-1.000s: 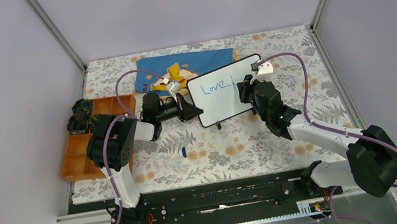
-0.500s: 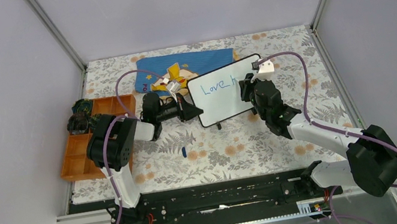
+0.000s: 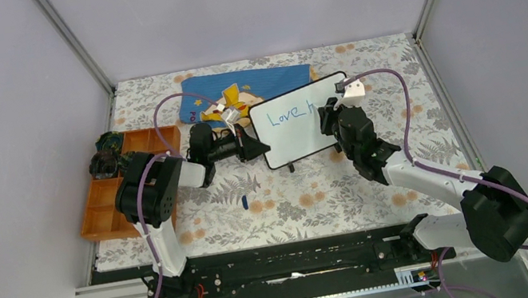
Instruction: Write a sentence on the whiteboard
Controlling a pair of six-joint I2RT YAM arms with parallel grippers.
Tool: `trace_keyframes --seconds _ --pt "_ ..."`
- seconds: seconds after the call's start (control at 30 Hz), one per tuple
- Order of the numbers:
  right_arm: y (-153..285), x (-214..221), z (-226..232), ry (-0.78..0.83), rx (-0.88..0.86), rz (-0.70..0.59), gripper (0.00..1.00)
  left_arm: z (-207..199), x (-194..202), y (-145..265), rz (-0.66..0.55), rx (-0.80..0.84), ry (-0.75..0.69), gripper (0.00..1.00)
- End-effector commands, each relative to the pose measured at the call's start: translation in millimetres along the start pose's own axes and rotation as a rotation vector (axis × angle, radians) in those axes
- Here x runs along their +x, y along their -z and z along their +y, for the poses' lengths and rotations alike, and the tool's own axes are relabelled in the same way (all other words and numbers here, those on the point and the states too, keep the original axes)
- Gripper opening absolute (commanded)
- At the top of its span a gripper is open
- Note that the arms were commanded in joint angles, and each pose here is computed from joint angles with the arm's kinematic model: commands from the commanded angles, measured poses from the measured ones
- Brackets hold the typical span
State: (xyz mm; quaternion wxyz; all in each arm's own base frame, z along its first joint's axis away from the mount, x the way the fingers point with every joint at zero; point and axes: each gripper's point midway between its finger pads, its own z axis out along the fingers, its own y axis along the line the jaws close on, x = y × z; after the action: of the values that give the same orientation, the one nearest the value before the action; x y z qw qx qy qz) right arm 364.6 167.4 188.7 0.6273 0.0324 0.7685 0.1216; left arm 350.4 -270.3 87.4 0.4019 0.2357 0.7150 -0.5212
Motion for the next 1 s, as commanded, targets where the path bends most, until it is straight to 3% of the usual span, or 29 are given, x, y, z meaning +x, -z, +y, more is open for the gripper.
trace_keyframes --seconds 0.0,0.53,0.97 --pt "3 1 -6 0.000 0.012 0.011 0.00 7 47 -1 0.124 -0.048 0.067 0.00" --pt "12 17 -10 -0.007 0.005 0.058 0.00 7 48 -1 0.126 -0.049 0.066 0.00" --pt "31 -30 -5 -0.054 -0.019 -0.039 0.00 8 48 -1 0.127 -0.051 0.065 0.00"
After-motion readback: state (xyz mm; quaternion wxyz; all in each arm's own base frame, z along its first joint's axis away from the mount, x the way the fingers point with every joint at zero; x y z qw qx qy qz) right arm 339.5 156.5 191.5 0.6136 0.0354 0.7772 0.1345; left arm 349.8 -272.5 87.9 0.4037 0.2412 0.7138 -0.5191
